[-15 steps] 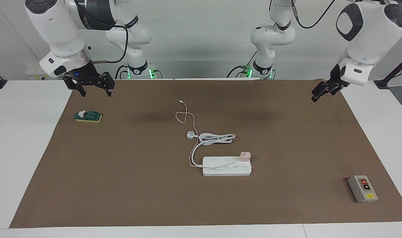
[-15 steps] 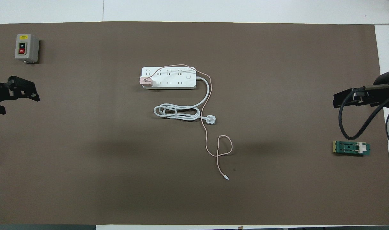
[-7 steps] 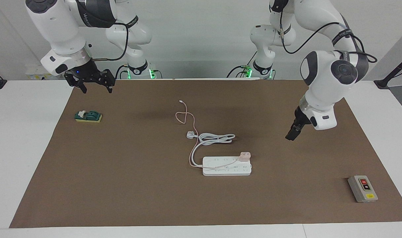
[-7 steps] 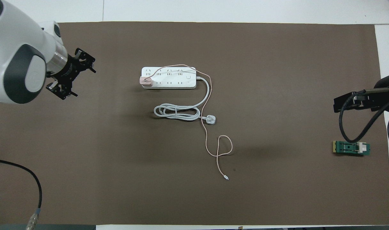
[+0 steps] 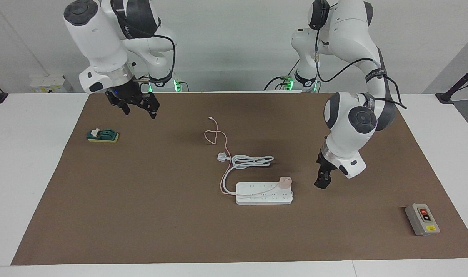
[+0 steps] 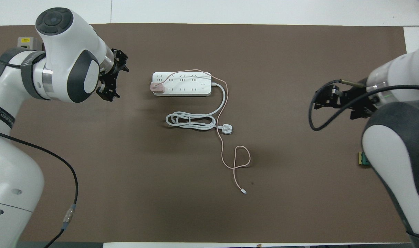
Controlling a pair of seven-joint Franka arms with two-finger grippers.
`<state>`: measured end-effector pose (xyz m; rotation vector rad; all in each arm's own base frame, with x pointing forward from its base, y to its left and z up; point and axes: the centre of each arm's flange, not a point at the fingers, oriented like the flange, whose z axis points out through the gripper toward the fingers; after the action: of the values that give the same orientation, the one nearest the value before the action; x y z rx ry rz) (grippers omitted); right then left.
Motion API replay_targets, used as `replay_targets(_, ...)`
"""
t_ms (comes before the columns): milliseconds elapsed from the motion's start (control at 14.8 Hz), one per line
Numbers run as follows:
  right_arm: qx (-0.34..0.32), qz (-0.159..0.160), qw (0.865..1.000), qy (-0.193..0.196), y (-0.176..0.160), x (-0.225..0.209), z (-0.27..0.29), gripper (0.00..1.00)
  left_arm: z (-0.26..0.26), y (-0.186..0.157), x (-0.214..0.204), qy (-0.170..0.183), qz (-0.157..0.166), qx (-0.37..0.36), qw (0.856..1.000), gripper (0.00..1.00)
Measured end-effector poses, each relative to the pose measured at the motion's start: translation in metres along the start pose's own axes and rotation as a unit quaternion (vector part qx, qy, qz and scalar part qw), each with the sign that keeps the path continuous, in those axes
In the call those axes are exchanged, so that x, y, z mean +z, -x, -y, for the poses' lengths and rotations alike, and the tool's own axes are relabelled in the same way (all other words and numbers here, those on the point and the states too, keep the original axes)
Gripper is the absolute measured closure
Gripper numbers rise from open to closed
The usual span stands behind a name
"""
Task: Unplug charger and place it aside
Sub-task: 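Reach the left gripper to the pink charger while the right gripper reaches the strip, then grasp the pink charger with the left gripper while the right gripper holds the strip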
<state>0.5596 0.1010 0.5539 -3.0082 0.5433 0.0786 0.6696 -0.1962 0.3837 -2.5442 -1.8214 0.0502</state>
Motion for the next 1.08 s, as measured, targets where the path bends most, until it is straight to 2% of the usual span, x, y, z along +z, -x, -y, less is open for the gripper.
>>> replay_targets(203,0.079,0.010,0.996,-0.028,-0.006,0.047,0.048,0.00,-0.012,0.024,0.014,0.024,0.000,-0.043,0.999,0.00)
replay_targets(407,0.159,0.028,0.984,-0.069,-0.008,0.086,0.088,0.00,-0.018,0.030,0.016,0.047,0.007,-0.077,0.996,0.00)
replay_targets(678,0.252,0.066,0.960,-0.103,-0.007,0.127,0.137,0.00,-0.019,0.042,0.030,0.066,0.015,-0.107,0.992,0.00)
replay_targets(1085,0.360,0.121,0.911,-0.160,-0.027,0.218,0.217,0.01,-0.011,0.063,0.057,0.066,0.015,-0.105,0.992,0.00)
